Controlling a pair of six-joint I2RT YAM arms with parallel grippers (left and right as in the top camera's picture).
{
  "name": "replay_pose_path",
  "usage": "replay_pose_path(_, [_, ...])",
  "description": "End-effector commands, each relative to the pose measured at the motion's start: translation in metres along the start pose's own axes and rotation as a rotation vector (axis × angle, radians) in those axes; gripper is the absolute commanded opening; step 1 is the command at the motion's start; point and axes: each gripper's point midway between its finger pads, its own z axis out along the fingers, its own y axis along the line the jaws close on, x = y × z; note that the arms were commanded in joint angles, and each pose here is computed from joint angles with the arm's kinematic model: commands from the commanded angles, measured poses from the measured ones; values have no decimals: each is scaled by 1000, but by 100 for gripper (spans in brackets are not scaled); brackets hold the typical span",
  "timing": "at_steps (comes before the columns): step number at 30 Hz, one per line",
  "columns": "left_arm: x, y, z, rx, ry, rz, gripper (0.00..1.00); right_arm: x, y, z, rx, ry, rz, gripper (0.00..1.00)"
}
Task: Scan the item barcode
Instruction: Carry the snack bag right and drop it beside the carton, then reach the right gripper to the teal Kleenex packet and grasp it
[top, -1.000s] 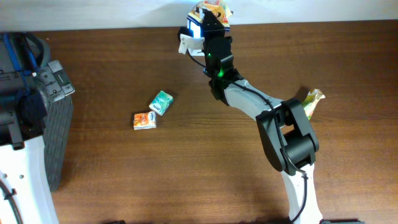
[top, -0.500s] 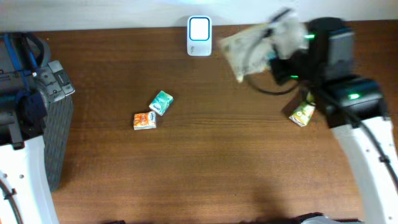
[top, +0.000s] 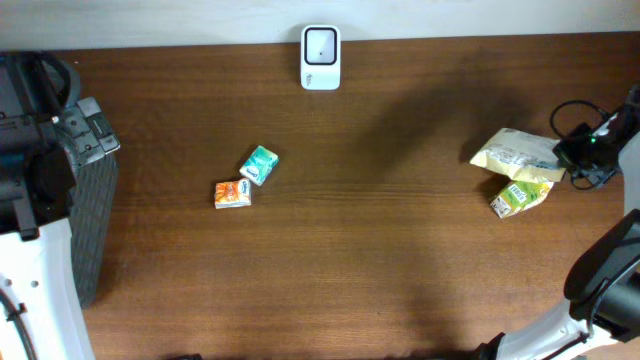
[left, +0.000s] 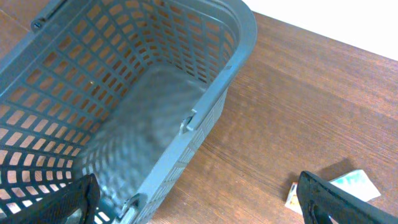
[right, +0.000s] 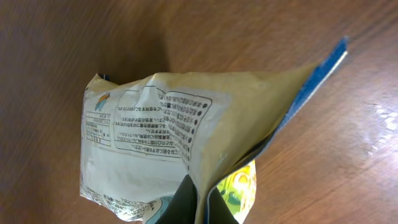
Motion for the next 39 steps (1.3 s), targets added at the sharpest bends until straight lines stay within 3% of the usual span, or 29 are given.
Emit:
replay_pose_path(1, [-2, 4, -3, -11, -11, -5, 99, -1, 1, 0, -4, -1, 15, 17])
replay_pose_path(2, [-2, 4, -3, -11, -11, -5, 99, 2, 5, 0, -30, 13, 15, 41])
replay_pose_path(3, [-2, 4, -3, -11, -11, -6, 99, 5, 9, 0, -52, 26, 16, 57])
replay_pose_path(5, [-2, 4, -3, -11, -11, -5, 99, 8, 11, -15, -51, 38, 18, 58])
replay_pose_path(8, [-2, 4, -3, -11, -11, -5, 99, -17, 27, -111, -55, -160, -42, 59])
replay_pose_path(10, [-2, 4, -3, -11, -11, -5, 99, -7, 56, -183, -123, -292, -168, 78])
replay_pose_path(12, [-2, 4, -3, -11, -11, -6, 99, 29, 98, -189, -206, -242, -300, 78])
replay_pose_path(15, [-2, 4, -3, -11, -11, -5, 99, 129, 202, -138, -333, 0, -608, 80])
replay_pose_path(19, [-2, 4, -3, -11, -11, -5, 99, 244, 313, -78, -519, 138, -902, 75])
replay_pose_path(23, [-2, 4, -3, -11, -11, -5, 99, 338, 415, -34, -763, 49, -1105, 68])
replay_pose_path(25, [-2, 4, -3, -11, -11, -5, 99, 365, 445, -27, -771, 77, -1175, 69])
replay_pose_path(28, [-2, 4, -3, -11, -11, -6, 99, 375, 459, 3, -704, 130, -1202, 69])
replay_pose_path(32, [-2, 4, -3, -11, -11, -5, 99, 403, 437, 57, -673, 244, -1301, 69])
replay_pose_path(34, [-2, 4, -3, -11, -11, -5, 99, 410, 433, 68, -662, 257, -1323, 58])
replay_pose_path(37, [-2, 4, -3, -11, -11, -5, 99, 423, 422, 93, -631, 298, -1329, 31])
replay_pose_path(39, [-2, 4, -3, -11, -11, -5, 99, 423, 420, 94, -625, 305, -1329, 22])
